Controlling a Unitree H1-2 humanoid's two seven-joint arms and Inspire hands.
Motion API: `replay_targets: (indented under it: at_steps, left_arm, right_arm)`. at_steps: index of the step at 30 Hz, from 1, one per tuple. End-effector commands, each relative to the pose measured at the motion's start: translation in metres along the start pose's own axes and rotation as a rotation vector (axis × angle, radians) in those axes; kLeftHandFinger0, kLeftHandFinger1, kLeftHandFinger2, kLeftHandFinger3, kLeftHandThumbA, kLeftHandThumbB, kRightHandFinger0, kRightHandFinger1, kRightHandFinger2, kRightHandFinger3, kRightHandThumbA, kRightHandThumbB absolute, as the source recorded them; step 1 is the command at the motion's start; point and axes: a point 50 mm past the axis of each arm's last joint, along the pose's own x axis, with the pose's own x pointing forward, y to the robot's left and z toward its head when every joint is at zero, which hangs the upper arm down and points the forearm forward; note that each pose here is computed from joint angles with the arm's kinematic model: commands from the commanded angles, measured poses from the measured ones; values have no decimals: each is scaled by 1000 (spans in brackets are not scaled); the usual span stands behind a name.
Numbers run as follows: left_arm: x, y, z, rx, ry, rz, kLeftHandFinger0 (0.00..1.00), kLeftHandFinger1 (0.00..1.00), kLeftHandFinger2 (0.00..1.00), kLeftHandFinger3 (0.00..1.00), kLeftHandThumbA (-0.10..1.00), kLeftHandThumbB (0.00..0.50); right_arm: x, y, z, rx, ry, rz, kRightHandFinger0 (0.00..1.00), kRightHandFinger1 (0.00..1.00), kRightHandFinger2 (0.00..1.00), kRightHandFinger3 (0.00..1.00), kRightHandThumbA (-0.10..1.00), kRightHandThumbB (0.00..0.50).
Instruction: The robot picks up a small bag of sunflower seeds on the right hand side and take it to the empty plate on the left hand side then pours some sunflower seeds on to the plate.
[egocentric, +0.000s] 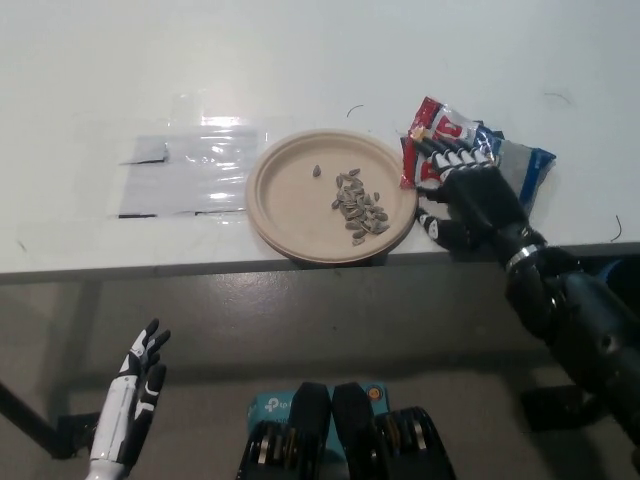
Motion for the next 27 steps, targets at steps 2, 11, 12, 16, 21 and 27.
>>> replay_targets:
  at_steps: [2, 11, 12, 16, 21, 27]
  left_arm:
    - [5, 5, 11, 30, -62, -22, 1000, 1000, 913, 1000, 1000, 18]
    - [1, 3, 8, 22, -54, -22, 1000, 1000, 923, 1000, 1000, 29]
    - [1, 3, 8, 18, -53, -20, 1000, 1000, 925, 1000, 1000, 35]
    - [6, 5, 11, 42, -58, -13, 1000, 1000, 941, 1000, 1000, 36]
    - [7, 3, 9, 22, -72, -7, 1000, 1000, 923, 1000, 1000, 4]
    - [15, 4, 12, 26, -80, -2, 1000, 1000, 921, 1000, 1000, 19]
  right_arm:
    - [-32, -69, 68, 291, -222, 86, 1000, 1000, 1000, 1000, 915, 500]
    - [-69, -116, 99, 317, -333, -16, 1000, 1000, 1000, 1000, 955, 500]
    - [-71, -121, 100, 311, -339, -32, 1000, 1000, 1000, 1000, 981, 489]
    - [-74, -144, 103, 299, -367, -124, 1000, 1000, 1000, 1000, 1000, 398]
    - [-78, -166, 97, 274, -337, -205, 1000, 1000, 1000, 1000, 1000, 394]
    - [-90, -183, 102, 255, -379, -308, 1000, 1000, 1000, 1000, 1000, 414]
